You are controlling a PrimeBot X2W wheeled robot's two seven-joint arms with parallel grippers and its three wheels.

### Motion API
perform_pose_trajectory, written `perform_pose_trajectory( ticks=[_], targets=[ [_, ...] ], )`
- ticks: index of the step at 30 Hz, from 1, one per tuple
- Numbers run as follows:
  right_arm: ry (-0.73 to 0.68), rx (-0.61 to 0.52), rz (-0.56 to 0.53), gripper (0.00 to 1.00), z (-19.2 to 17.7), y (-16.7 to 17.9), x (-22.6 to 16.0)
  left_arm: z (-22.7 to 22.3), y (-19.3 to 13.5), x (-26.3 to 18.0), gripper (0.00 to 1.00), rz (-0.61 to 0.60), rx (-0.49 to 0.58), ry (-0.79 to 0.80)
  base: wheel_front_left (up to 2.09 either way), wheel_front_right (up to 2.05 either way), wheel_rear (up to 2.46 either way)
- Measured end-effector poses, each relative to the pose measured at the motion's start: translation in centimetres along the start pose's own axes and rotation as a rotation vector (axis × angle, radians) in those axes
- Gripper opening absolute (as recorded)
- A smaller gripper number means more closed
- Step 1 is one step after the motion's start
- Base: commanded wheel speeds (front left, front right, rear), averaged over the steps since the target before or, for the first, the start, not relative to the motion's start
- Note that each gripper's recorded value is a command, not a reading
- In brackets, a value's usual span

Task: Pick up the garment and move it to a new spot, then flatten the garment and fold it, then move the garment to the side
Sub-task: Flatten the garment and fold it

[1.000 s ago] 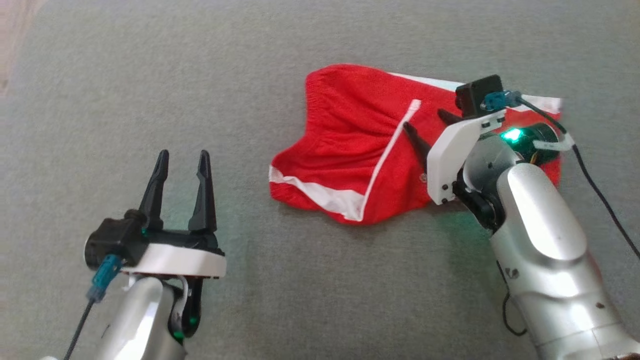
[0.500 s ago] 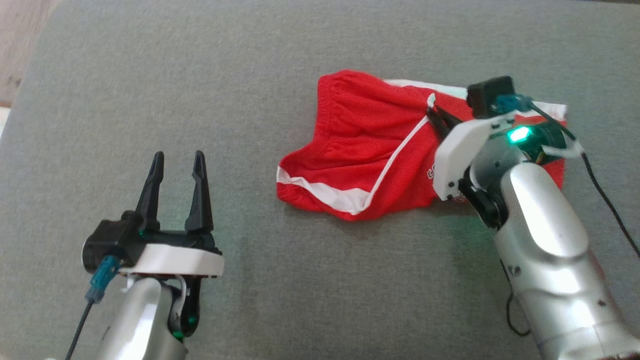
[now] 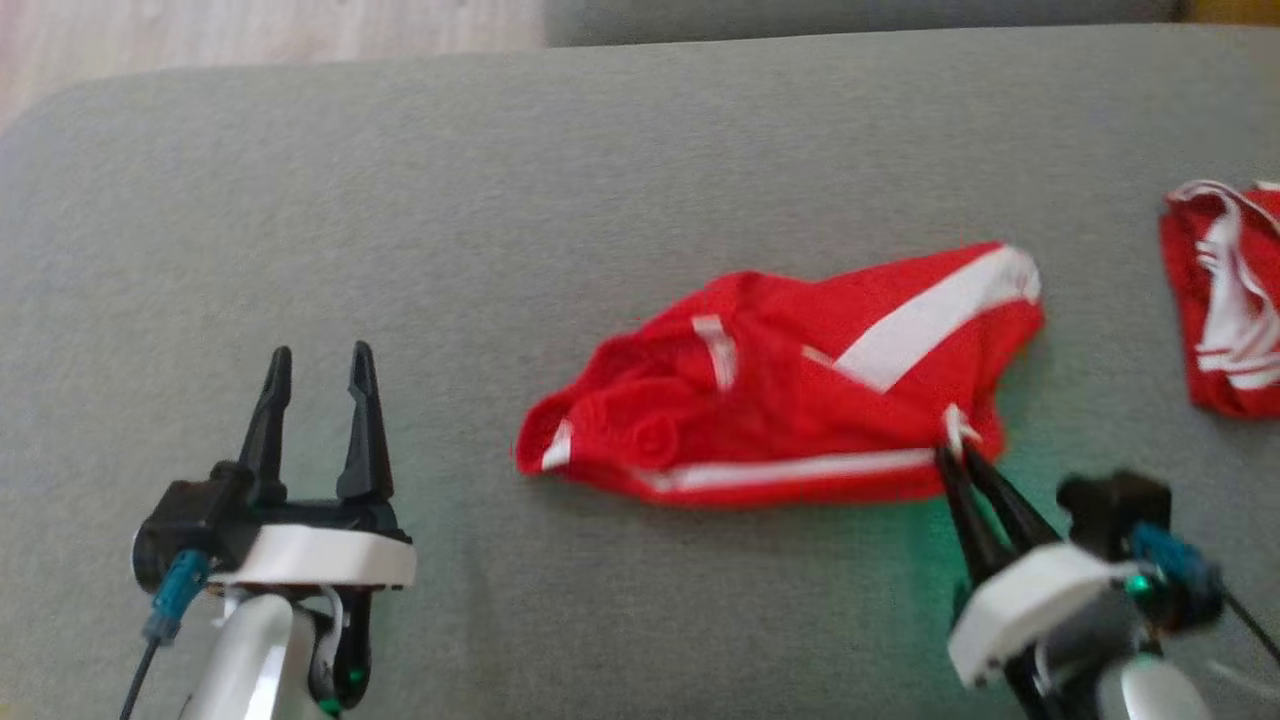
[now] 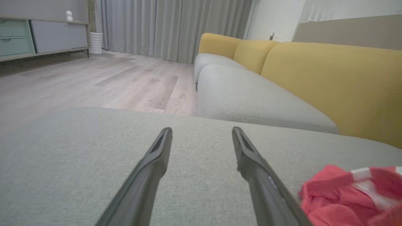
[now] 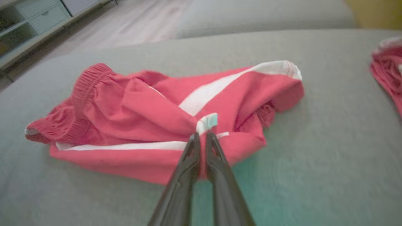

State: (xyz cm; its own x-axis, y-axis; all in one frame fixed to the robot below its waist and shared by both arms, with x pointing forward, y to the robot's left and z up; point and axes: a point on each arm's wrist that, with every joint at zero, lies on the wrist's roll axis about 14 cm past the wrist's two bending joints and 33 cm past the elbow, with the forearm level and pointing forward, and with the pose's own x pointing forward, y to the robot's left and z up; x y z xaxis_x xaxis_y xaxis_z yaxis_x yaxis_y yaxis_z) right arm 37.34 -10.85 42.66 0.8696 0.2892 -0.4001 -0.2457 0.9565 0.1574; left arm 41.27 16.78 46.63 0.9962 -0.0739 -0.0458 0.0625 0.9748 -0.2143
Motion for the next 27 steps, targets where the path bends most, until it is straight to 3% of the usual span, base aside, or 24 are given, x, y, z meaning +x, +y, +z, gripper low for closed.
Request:
perform_pose_trajectory(
  ticks=[3,5,9,12,18,21,27],
  targets=[
    [0.079,0.039,-0.066,1.00,-2.5,-1.6,-2.4,0.0,-0.9,0.6,1.00,-0.030,0.002,-0.002,0.00,0.00,0.00],
    [0.070,0.048,-0.105,1.00,-2.4,-2.6,-3.5,0.0,-1.4,0.8,1.00,-0.046,0.001,-0.001,0.00,0.00,0.00],
    [-0.040,0.008,-0.152,1.00,1.4,-4.0,-4.1,-0.1,-2.2,0.8,1.00,-0.064,0.000,0.001,0.00,0.00,0.00],
    [-0.090,-0.040,-0.130,1.00,4.0,-3.2,-3.5,0.1,-2.3,0.6,1.00,-0.064,0.001,-0.006,0.00,0.00,0.00],
    [-0.335,-0.090,-0.086,1.00,9.7,-1.7,-3.4,0.3,-1.6,-1.2,1.00,-0.045,0.003,-0.006,0.00,0.00,0.00],
    [-0.391,-0.071,-0.074,1.00,9.6,-1.5,-3.6,-0.2,-1.3,-2.3,1.00,-0.033,0.002,0.007,0.00,0.00,0.00],
    [-0.368,-0.044,-0.068,1.00,7.9,-1.5,-3.3,-0.6,-1.9,-3.3,1.00,-0.053,-0.004,0.019,0.00,0.00,0.00]
  ],
)
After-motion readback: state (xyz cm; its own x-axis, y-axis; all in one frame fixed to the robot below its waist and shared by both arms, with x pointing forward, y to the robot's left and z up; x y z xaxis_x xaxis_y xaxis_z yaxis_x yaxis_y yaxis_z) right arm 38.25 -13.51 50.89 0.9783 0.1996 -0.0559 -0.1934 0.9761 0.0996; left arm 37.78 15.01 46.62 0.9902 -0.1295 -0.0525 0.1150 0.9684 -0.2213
